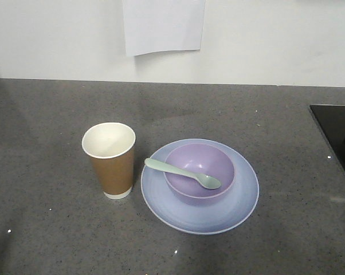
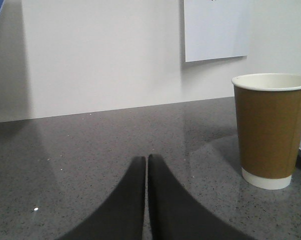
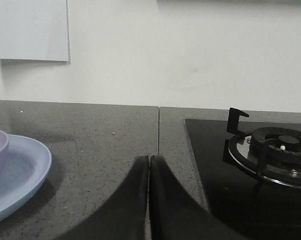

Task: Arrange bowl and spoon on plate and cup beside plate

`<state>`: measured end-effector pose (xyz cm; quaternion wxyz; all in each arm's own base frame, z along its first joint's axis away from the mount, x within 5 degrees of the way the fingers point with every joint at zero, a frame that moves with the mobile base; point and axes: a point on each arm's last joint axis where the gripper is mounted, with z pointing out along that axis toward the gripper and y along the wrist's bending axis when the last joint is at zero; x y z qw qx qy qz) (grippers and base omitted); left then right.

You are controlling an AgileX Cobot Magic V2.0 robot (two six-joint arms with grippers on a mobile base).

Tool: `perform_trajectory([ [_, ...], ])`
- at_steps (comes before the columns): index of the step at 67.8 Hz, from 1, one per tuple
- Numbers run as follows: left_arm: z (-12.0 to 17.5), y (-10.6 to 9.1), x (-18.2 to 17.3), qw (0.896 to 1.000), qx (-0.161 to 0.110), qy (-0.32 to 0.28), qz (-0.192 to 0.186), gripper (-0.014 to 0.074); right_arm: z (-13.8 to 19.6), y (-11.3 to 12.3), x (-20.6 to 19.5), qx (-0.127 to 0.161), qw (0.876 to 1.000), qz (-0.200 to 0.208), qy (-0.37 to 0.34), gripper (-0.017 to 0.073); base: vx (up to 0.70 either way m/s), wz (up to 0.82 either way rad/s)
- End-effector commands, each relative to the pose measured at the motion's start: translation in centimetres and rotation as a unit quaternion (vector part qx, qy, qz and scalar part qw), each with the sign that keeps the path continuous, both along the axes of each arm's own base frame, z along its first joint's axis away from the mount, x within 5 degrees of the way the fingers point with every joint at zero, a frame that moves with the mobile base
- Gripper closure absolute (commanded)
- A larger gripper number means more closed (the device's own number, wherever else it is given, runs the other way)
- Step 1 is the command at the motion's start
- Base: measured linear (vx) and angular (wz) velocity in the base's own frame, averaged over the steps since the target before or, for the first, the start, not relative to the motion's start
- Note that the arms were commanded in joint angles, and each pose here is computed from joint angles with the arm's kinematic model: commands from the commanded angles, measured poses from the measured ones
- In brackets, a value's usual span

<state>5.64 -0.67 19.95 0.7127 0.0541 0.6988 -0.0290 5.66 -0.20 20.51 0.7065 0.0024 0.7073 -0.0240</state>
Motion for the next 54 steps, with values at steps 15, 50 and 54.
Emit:
perform_trajectory([
  [15, 1.58, 0.02, -0.23, 0.999, -0.013, -0.052, -0.002, 0.0601, 0.00, -0.04, -0.14, -0.026, 0.999, -0.005, -0.048, 0.0564, 0.00, 0.00],
  [50, 1.58, 0.02, -0.23, 0.999, -0.013, -0.052, -0.002, 0.0601, 0.01, -0.04, -0.14, -0.003, 0.999, -0.004, -0.049, 0.0564, 0.00, 0.00],
  [54, 1.58, 0.02, -0.23, 0.999, -0.013, -0.052, -0.002, 0.0601, 0.01, -0.04, -0.14, -0.003, 0.999, -0.004, -0.049, 0.0564, 0.00, 0.00],
])
